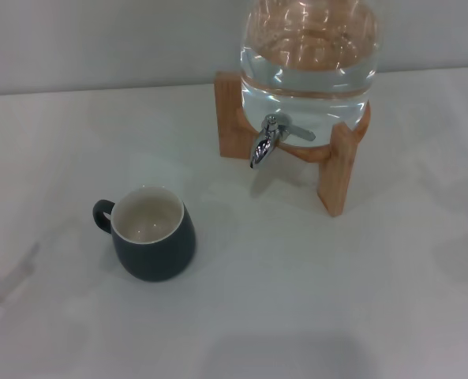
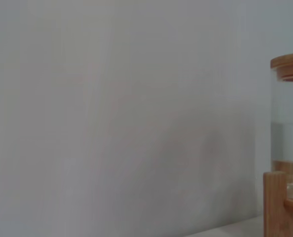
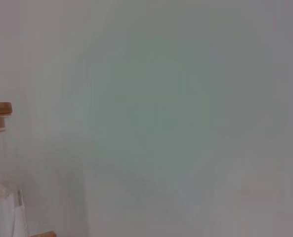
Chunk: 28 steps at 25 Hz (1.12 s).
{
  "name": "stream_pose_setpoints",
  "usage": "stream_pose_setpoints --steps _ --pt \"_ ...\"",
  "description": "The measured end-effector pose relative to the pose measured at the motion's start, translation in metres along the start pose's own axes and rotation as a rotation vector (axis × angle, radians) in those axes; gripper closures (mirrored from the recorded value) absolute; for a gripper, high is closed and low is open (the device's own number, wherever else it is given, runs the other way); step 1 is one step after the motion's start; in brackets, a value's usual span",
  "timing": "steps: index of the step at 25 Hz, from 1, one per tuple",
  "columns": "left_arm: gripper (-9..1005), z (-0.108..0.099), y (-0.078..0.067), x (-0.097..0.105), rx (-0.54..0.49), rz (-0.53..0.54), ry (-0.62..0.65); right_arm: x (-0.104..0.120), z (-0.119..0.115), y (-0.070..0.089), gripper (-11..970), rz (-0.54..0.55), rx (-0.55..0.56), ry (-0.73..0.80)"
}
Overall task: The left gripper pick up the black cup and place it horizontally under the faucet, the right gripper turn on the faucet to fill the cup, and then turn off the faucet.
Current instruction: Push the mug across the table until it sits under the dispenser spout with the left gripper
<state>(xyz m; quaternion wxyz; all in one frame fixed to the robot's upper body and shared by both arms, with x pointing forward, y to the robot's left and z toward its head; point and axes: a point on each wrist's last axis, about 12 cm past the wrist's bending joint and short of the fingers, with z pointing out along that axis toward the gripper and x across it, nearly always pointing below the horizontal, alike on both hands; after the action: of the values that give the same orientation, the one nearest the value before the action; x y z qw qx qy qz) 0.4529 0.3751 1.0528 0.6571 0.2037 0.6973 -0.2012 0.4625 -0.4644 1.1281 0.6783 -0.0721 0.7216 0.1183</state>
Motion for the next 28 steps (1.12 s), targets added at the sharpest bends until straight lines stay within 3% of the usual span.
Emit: stream_pose_setpoints --steps 17,28 --pt "106 0.004 0.001 0.004 -0.022 -0.019 0.014 -0.001 -0.002 -0.001 121 0.006 0.010 -0.016" --pt "108 0.026 -0.014 0.024 -0.015 -0.040 0.043 -0.002 -0.001 -0.001 120 0.006 0.006 -0.017"
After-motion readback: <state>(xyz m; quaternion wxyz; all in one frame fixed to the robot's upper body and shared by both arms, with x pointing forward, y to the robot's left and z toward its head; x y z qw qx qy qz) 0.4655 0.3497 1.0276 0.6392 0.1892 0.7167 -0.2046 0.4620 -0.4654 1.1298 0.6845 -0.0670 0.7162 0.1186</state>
